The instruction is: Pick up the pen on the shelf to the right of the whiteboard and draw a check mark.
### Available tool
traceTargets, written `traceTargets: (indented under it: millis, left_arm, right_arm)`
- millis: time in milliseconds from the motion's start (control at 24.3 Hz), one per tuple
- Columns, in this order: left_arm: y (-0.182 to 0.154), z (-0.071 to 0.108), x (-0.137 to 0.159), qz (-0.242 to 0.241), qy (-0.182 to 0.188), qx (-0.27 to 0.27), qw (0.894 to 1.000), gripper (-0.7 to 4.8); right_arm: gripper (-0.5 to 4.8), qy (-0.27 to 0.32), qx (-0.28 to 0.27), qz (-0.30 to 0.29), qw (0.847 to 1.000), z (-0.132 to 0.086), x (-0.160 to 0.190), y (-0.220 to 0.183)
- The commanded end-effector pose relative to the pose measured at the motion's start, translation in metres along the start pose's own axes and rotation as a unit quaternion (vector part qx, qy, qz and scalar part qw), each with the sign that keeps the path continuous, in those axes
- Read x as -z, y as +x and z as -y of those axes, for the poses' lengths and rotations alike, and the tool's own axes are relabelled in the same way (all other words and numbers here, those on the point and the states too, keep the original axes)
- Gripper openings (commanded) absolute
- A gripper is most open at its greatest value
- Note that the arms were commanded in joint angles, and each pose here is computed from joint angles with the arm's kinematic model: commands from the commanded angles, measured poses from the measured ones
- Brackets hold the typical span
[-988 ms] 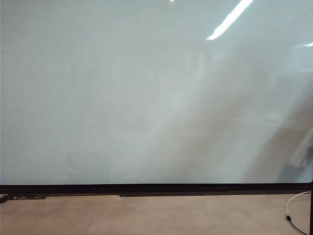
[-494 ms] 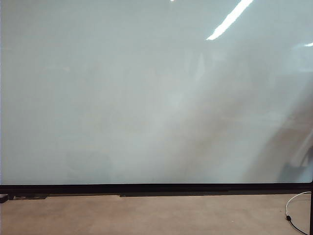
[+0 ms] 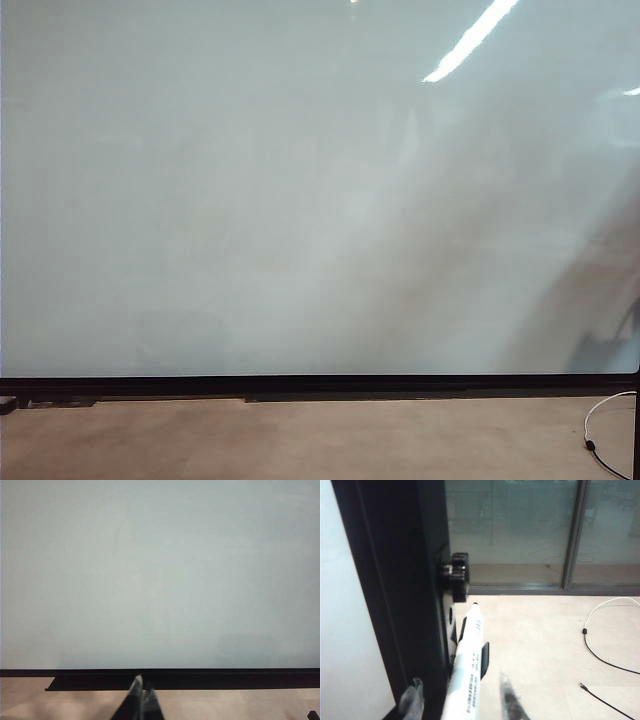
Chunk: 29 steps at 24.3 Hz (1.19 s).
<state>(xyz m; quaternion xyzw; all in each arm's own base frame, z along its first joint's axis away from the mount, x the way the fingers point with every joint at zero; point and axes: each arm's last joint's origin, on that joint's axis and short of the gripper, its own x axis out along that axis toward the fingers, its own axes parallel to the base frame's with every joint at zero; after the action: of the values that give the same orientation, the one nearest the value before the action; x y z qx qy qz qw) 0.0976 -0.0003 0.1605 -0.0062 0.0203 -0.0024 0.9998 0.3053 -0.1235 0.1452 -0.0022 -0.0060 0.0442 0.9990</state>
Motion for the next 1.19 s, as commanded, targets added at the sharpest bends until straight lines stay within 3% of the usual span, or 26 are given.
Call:
traceTargets:
  millis: [41,206,329,494,535,700,782,1194]
  left_arm:
    - [-0.0002,0.0000,-0.0022,0.008,0.002,0.000,1.000,-0.05]
    - [-0.0002,0.0001,-0.0021,0.007,0.002,0.000,1.000,-0.04]
    - [-0.0002,0.0000,-0.0021,0.007,0.002,0.000,1.000,-0.05]
    - [-0.0002,0.0000,-0.0022,0.008,0.002,0.000,1.000,-0.04]
    - [-0.0002,0.0000,-0.0022,0.008,0.002,0.000,1.000,-0.04]
    - [-0.0002,0.0000,-0.0021,0.007,0.002,0.000,1.000,-0.04]
    - [-0.0002,0.0000,-0.0022,0.008,0.002,0.000,1.000,-0.04]
    - [-0.0002,0.0000,-0.0021,0.007,0.002,0.000,1.000,-0.04]
  right_arm:
    - [1.98,-0.005,0.001,0.007,1.000,-0.0001,-0.0024,0.0003]
    - [1.93,-0.005,0.000,0.007,1.000,-0.0001,-0.0024,0.0003]
    - [1.50,-0.005,0.000,0.007,1.000,-0.0001,-0.0024,0.0003]
    - [1.31,-0.005,-0.001,0.007,1.000,-0.0002,-0.0024,0.0003]
    - [0.83,-0.005,-0.002,0.007,1.000,-0.0002,-0.0024,0.0003]
    - [0.45,-0.005,-0.004,0.007,1.000,-0.0009,-0.0024,0.0006]
    - [-0.10,-0.005,-0.007,0.007,1.000,-0.0011,-0.0025,0.0006]
    - [-0.09,-0.014,-0.012,0.035,0.999,-0.0010,-0.0093,-0.0006]
